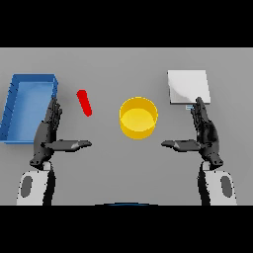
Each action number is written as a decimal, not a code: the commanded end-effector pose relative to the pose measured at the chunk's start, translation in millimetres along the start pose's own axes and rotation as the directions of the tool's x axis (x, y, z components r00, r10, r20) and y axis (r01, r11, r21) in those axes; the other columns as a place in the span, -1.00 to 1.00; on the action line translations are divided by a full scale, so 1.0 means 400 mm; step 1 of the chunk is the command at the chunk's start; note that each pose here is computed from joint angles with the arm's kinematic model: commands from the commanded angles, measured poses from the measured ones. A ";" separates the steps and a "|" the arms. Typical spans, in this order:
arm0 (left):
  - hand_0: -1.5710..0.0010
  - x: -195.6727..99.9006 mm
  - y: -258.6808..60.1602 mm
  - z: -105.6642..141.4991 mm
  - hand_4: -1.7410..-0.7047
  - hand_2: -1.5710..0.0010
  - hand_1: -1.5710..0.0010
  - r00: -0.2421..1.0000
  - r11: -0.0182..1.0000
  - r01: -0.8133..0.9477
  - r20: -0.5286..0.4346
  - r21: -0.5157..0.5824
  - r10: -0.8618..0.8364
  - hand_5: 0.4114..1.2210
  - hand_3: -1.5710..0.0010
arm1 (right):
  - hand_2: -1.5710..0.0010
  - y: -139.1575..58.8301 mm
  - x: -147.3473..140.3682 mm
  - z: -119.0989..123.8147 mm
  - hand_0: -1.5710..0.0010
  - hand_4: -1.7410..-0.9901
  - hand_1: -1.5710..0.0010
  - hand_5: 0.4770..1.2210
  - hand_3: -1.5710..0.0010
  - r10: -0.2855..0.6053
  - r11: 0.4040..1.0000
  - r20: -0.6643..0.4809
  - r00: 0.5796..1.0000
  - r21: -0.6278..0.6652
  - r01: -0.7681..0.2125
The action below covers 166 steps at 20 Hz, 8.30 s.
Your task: Pick up the red beaker and tilt it to pour out 1 green nut into yellow bowl. Pick up the yellow bowl and place it on the metallic measuring scale.
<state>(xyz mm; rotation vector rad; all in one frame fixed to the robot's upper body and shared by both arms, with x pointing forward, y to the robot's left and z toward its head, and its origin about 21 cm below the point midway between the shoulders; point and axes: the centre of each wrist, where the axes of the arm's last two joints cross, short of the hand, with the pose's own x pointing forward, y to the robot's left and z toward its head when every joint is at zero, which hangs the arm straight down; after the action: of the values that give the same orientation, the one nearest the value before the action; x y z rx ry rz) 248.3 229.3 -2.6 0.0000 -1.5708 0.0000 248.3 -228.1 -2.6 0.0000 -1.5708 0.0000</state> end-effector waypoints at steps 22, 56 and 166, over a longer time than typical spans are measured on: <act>1.00 -0.015 -0.020 -0.033 0.00 1.00 1.00 0.972 0.967 0.230 -0.010 -0.110 -0.233 -0.47 1.00 | 1.00 -0.006 0.030 0.083 1.00 0.29 1.00 -0.59 1.00 0.288 0.956 0.134 0.948 0.006 -0.292; -0.41 -0.056 -0.121 -0.306 -0.73 -0.45 -0.43 0.977 0.970 0.213 0.000 -0.114 -0.214 0.65 -0.24 | 1.00 -0.021 0.024 0.088 1.00 0.30 1.00 -0.55 1.00 0.288 0.957 0.124 0.949 -0.005 -0.290; -1.00 0.292 0.234 -0.274 -1.00 -1.00 -1.00 0.620 0.574 0.781 -0.425 0.248 -0.660 1.00 -0.90 | 1.00 -0.014 0.008 0.077 1.00 0.40 1.00 -0.50 1.00 0.302 0.949 0.162 0.939 0.040 -0.312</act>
<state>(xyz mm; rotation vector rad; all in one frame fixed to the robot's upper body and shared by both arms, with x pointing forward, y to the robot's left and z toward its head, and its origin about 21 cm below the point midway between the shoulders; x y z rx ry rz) 358.0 323.1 114.1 0.9691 -1.1425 -0.3151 217.6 -233.7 0.6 -0.1991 -1.7132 0.3041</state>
